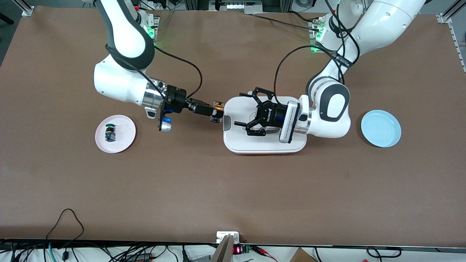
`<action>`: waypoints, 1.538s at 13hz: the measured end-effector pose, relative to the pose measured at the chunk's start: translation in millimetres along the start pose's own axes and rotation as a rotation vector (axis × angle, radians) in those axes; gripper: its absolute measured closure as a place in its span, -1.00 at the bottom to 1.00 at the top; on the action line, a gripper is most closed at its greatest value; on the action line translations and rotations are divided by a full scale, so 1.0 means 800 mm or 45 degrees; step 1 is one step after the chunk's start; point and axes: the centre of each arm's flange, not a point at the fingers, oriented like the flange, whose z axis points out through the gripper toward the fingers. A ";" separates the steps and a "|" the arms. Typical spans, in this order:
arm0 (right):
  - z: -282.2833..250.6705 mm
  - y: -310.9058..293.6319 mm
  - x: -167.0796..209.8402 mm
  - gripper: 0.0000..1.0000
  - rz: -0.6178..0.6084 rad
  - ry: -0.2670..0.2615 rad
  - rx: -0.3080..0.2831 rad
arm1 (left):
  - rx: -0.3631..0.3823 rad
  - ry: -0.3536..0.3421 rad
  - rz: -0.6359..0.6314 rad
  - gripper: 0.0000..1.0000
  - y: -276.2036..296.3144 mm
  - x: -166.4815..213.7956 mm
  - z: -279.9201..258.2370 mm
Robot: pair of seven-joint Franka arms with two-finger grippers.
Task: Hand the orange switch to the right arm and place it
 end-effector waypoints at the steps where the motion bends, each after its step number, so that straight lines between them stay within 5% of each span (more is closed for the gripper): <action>1: -0.012 0.006 0.009 0.14 -0.056 -0.009 -0.075 | 0.004 -0.035 -0.059 -1.00 0.007 0.009 -0.002; 6: -0.077 0.023 0.031 0.14 -0.387 -0.003 -0.505 | 0.136 -0.299 -0.341 -1.00 0.044 0.053 -0.036; 11: -0.156 0.074 0.079 0.14 -0.617 -0.023 -0.883 | 0.348 -0.685 -0.627 -1.00 0.082 0.098 -0.081; 14: -0.193 0.110 0.106 0.14 -0.707 -0.019 -1.160 | 0.597 -0.950 -0.761 -1.00 0.115 0.138 -0.130; 16: -0.210 0.129 0.126 0.14 -0.738 -0.001 -1.306 | 0.777 -1.022 -0.852 -1.00 0.127 0.161 -0.179; 20: -0.223 0.171 0.166 0.14 -0.793 0.066 -1.455 | 1.138 -1.113 -0.967 -1.00 0.121 0.163 -0.262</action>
